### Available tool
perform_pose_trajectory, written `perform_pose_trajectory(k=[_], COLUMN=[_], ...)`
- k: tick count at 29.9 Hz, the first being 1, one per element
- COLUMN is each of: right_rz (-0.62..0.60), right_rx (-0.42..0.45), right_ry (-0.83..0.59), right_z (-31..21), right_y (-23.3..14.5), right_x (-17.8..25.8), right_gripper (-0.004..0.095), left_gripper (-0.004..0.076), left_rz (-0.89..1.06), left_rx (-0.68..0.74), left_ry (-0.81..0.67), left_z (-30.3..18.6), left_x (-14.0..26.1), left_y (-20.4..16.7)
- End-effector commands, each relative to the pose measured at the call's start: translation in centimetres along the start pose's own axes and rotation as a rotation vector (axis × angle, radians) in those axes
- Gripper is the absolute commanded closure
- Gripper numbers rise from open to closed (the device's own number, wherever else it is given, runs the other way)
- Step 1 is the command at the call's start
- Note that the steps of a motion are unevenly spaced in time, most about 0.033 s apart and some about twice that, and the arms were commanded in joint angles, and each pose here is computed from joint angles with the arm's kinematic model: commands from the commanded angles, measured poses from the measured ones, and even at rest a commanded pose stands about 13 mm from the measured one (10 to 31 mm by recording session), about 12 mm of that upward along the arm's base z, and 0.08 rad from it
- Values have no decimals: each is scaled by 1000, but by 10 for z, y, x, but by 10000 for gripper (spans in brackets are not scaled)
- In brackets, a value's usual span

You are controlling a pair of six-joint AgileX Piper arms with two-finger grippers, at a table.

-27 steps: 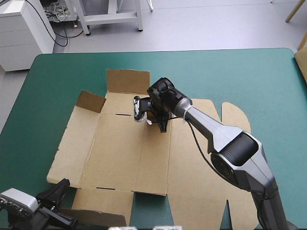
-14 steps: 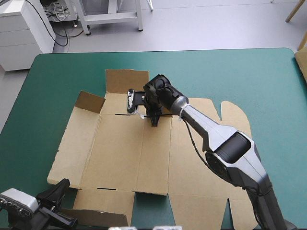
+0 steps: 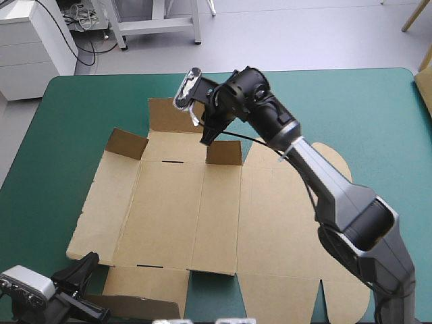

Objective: Fold the box

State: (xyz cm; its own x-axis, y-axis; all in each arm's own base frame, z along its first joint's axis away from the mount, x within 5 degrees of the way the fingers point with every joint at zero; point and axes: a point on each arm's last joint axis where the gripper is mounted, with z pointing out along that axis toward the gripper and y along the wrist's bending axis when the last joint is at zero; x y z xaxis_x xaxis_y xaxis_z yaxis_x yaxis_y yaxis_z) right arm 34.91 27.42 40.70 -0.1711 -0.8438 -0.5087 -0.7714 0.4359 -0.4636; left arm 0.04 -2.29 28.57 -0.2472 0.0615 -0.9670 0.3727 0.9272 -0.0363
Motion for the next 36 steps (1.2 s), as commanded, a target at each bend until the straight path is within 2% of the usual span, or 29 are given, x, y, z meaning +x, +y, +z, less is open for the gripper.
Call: perform_pose_trajectory(k=[1,4,5,10,15,20,32,36], right_rz=[97,189,216,348,383,463,654,662], right_rx=[130,166,175,219,202,153,95,68], right_ry=[-198,-270,-290,-380,-305,-231,-266,-284], right_z=[-98,-141,-152,-212,-231,-244,-239,-224], right_y=[-21,-26,-27,-28,-9,26,116,141], right_x=[-5,1,4,23,62,119,251,281], right_gripper=[723,904,926,926,925,925,926,925], left_gripper=[731,731,731,731,731,731,728,729], left_rz=[-6,-5,-5,-5,-3,-3,-3,-4], left_rx=[-3,-4,-4,-4,-6,-6,-6,-5], left_ry=[-103,-103,-103,-103,-103,-103,-103,-103], left_z=[-6,-6,-6,-6,-6,-6,-6,-6], left_x=[-12,-12,-12,-12,-12,-12,-12,-12], left_y=[-1,-1,-1,-1,-1,-1,-1,-1])
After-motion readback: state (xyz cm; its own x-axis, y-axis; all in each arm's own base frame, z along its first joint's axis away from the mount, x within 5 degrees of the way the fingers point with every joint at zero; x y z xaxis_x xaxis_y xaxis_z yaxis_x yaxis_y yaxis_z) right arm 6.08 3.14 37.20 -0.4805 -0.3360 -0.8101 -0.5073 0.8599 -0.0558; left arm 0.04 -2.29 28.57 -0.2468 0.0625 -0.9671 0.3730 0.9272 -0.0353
